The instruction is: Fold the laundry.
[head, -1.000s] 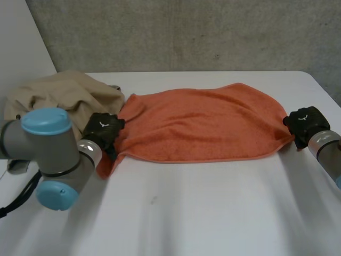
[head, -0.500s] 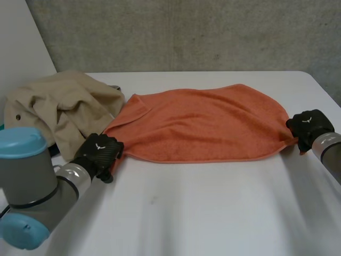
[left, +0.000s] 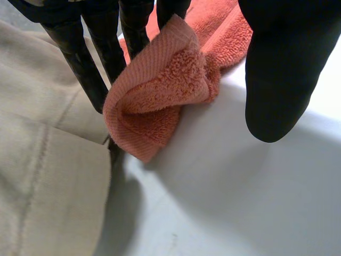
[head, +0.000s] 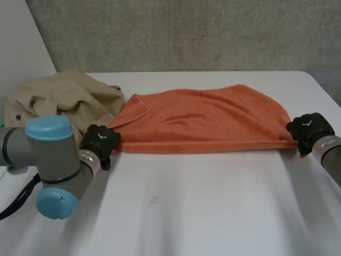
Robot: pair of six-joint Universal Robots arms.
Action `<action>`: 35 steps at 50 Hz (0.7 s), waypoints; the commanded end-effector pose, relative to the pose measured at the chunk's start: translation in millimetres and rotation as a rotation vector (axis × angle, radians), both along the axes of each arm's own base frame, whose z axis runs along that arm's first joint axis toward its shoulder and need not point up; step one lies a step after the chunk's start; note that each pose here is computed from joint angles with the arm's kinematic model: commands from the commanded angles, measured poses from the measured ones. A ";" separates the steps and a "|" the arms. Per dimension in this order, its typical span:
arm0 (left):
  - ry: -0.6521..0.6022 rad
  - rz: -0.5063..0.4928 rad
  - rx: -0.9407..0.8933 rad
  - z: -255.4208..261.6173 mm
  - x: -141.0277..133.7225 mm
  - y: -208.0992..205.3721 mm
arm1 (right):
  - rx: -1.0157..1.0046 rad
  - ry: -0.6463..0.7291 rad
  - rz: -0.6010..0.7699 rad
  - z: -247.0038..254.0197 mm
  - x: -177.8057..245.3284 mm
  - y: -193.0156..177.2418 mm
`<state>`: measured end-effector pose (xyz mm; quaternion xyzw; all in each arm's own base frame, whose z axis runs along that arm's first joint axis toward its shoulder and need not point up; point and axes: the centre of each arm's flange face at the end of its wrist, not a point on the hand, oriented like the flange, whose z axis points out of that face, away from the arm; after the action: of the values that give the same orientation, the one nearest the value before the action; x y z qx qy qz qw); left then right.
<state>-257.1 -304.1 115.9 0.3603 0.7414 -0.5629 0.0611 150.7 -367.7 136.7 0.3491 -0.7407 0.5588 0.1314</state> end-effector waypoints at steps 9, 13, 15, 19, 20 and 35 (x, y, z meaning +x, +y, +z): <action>-0.018 0.017 -0.184 12.4 8.8 -25.0 | 0.011 0.026 0.019 -4.6 2.1 3.4; -0.010 0.026 -0.199 11.1 13.6 -30.0 | 0.010 0.035 0.025 -5.0 3.2 4.2; -0.014 0.030 -0.204 9.8 15.3 -30.8 | 0.013 0.037 0.026 -6.1 4.1 4.7; -0.003 0.042 -0.213 10.6 19.6 -33.8 | 0.019 0.039 0.031 -8.4 6.1 5.7; -0.004 0.041 -0.215 10.7 20.0 -34.2 | 0.019 0.039 0.031 -8.4 6.1 5.7; -0.005 -0.056 -0.087 12.8 12.5 -8.8 | 0.011 0.059 0.018 -1.1 1.4 4.3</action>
<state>-243.6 -334.5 120.2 0.3571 0.6883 -0.6249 0.0910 157.1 -361.9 127.2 0.3767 -0.7373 0.5439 0.1364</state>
